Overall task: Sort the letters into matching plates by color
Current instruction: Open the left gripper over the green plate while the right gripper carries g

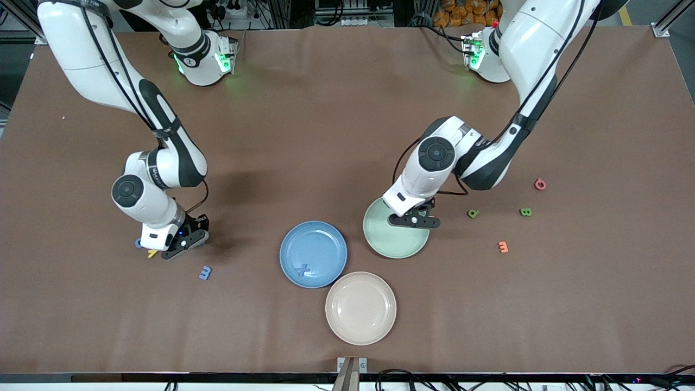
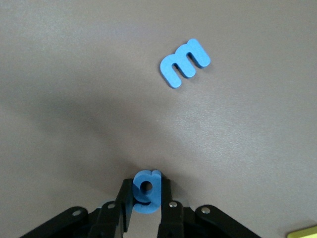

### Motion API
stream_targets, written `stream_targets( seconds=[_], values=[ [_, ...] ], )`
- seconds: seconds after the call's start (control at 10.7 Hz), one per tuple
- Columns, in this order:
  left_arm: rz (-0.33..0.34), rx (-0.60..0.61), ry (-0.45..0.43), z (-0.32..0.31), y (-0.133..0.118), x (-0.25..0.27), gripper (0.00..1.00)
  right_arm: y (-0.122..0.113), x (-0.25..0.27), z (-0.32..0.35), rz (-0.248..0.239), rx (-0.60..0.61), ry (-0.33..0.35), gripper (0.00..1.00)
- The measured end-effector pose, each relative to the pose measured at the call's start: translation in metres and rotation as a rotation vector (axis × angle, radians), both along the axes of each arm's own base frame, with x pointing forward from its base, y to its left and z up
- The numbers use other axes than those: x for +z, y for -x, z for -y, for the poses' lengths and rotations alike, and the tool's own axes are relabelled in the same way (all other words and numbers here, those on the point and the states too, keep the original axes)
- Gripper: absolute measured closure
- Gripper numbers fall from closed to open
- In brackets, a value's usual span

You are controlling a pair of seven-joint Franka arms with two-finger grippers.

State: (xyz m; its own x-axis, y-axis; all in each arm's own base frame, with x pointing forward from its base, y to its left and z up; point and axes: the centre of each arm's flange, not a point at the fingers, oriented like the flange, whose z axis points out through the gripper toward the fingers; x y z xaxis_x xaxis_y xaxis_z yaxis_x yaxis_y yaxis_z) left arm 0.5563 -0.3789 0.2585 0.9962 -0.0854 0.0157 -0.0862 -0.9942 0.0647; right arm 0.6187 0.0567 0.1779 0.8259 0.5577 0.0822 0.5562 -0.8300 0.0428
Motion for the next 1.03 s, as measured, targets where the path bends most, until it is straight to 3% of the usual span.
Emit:
stream_targets(
  seconds=[0.37, 0.84, 1.03],
  values=[
    [-0.006, 0.044, 0.009, 0.01, -0.001, -0.005, 0.64, -0.012, 0.029, -0.011, -0.028, -0.178, -0.014, 0.74],
    [0.015, 0.109, 0.013, -0.024, -0.027, 0.011, 0.0, -0.016, 0.062, -0.112, 0.003, -0.425, -0.09, 0.74],
    [-0.004, 0.118, -0.013, -0.044, -0.025, 0.01, 0.0, -0.014, 0.075, -0.159, 0.014, -0.526, -0.133, 0.74]
  ],
)
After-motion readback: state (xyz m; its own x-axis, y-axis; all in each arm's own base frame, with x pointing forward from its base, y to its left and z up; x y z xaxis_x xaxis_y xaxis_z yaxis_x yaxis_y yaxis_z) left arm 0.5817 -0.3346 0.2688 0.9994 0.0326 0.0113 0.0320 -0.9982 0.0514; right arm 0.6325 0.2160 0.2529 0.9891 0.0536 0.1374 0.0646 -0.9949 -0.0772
